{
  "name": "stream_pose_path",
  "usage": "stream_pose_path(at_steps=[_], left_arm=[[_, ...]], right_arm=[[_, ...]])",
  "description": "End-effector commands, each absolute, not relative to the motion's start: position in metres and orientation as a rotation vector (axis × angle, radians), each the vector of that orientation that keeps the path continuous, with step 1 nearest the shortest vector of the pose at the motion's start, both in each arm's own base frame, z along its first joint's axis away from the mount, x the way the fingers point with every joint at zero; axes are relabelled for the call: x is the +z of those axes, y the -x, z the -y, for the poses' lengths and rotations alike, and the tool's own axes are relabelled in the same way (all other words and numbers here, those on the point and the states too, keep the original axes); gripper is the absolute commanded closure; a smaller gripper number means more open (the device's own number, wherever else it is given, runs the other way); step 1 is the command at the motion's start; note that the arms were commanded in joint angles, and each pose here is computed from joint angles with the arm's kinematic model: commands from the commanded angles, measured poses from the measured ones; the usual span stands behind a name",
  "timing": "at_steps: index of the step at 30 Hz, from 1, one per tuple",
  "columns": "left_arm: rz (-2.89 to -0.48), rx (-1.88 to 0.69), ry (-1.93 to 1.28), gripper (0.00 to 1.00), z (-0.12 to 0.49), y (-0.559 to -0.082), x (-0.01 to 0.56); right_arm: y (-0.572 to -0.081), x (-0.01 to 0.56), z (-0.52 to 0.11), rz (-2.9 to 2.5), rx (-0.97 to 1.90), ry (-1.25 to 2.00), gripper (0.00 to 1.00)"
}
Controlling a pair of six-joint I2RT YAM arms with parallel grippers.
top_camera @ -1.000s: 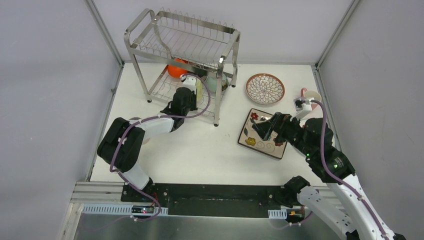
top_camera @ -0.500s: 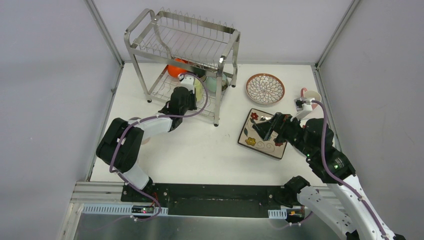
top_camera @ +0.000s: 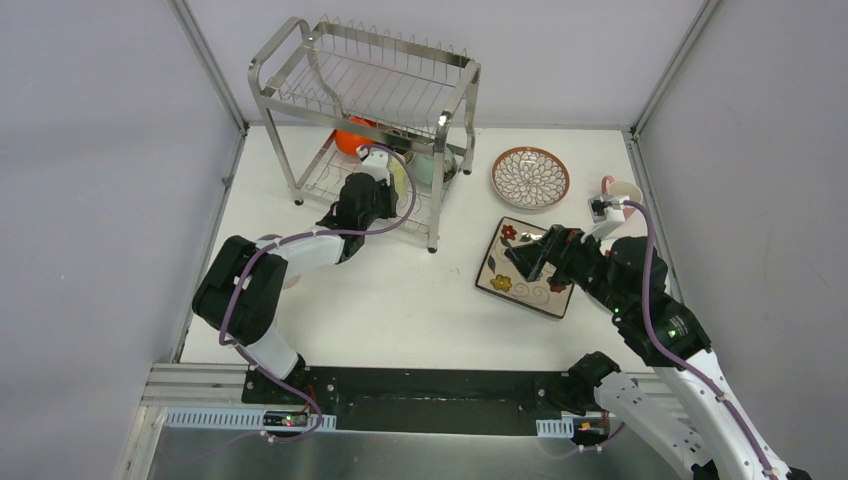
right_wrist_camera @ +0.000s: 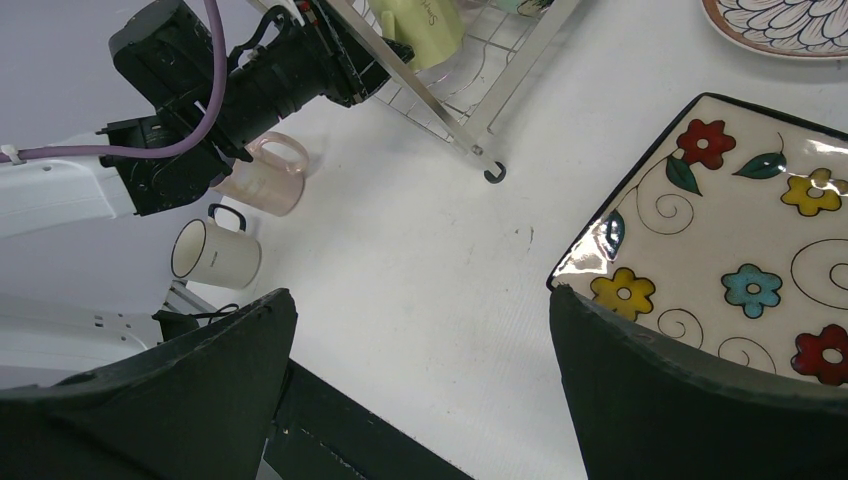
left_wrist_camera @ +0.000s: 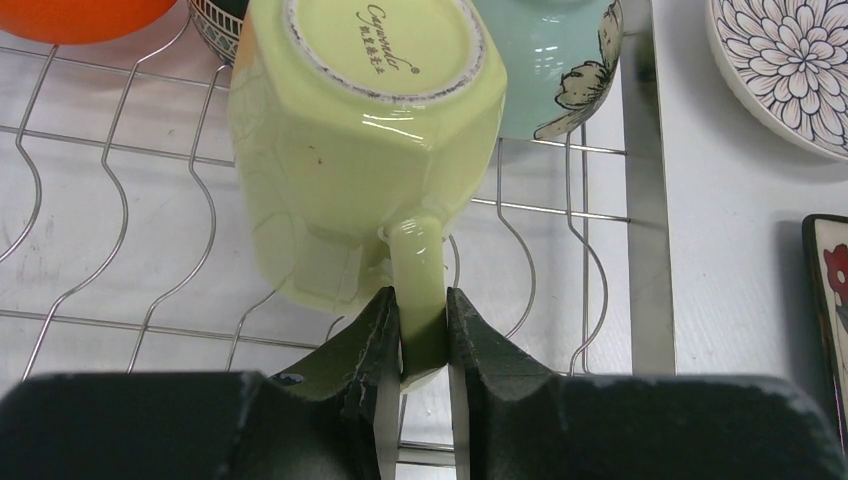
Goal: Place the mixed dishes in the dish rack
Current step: Adjust the cup in the dish rack.
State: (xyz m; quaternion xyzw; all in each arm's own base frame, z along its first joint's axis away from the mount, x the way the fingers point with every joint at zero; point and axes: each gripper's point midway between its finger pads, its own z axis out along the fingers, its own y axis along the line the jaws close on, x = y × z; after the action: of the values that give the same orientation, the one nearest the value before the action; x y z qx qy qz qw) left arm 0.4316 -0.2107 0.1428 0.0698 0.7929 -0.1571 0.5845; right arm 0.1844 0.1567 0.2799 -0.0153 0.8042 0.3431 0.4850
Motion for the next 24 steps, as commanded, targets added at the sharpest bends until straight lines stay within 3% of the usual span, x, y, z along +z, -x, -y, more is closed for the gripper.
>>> stream_pose_path(at_steps=[1,24], left_arm=[[-1.763,-0.421,-0.137,0.98,0.213,-0.431,0.170],[-1.610,-0.665,-0.080,1.00,0.213,-0.426,0.190]], right_arm=[[-0.188,0.288,-0.157,-1.918,0.836,0.040,0.00],[-0.188,0.287,-0.157,-1.920,0.832,0.041,0.00]])
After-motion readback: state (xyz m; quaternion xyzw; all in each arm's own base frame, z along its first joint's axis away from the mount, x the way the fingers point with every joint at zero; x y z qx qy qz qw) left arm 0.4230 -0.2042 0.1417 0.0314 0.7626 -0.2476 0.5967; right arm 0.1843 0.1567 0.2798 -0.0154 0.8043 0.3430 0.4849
